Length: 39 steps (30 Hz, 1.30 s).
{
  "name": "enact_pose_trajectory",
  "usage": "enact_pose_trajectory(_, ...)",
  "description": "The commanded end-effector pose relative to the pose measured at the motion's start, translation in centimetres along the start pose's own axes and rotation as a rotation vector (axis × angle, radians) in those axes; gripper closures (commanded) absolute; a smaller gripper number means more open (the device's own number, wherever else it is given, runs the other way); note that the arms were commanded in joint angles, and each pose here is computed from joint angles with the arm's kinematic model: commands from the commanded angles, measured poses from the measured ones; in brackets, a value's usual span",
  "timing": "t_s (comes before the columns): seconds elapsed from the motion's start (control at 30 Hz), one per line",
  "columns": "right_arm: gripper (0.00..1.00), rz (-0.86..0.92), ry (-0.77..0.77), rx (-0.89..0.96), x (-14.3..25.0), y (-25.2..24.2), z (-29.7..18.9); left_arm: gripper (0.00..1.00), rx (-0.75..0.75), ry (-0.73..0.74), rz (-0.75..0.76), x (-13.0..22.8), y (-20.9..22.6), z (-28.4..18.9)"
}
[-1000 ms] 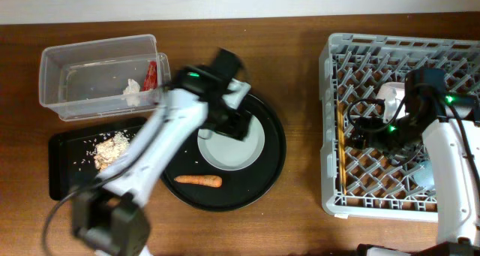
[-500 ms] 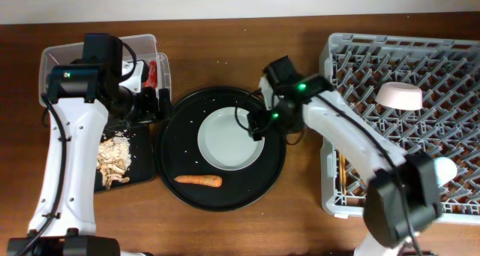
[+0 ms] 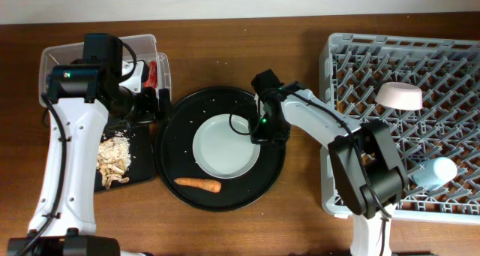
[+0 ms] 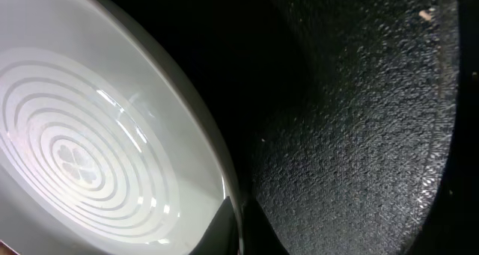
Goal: Sort waste into correct bins and load items into the dishwasher rack
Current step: 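Carry the white plate right and stand it upright in the dish rack, then reach the left gripper to the carrot on the round tray and grasp it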
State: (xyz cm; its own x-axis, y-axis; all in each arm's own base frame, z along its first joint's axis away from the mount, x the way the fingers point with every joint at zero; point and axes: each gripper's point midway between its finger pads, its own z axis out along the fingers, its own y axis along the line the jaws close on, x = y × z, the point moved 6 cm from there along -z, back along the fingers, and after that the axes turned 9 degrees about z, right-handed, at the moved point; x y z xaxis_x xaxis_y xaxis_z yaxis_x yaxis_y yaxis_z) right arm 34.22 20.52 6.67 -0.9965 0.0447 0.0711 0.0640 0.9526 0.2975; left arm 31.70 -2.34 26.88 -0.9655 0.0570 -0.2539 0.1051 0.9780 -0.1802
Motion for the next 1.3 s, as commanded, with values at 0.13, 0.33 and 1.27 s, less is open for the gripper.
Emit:
enact_pose_trajectory(0.13, 0.96, -0.061, -0.31, -0.079, -2.3, -2.6, -14.8, 0.01, -0.002, -0.009, -0.005, 0.0, 0.2, -0.3)
enact_pose_trajectory(0.33, 0.96, 0.074, -0.725, 0.396, -0.1, -11.2, -28.6, 0.01, -0.002, -0.009, -0.005, 0.0, 0.2, -0.3)
enact_pose_trajectory(1.27, 0.38, 0.416, -0.632, 0.632, 1.5, -16.4, -25.7, 0.01, 0.077, 0.005, 0.004, 0.3, -1.1, -0.3)
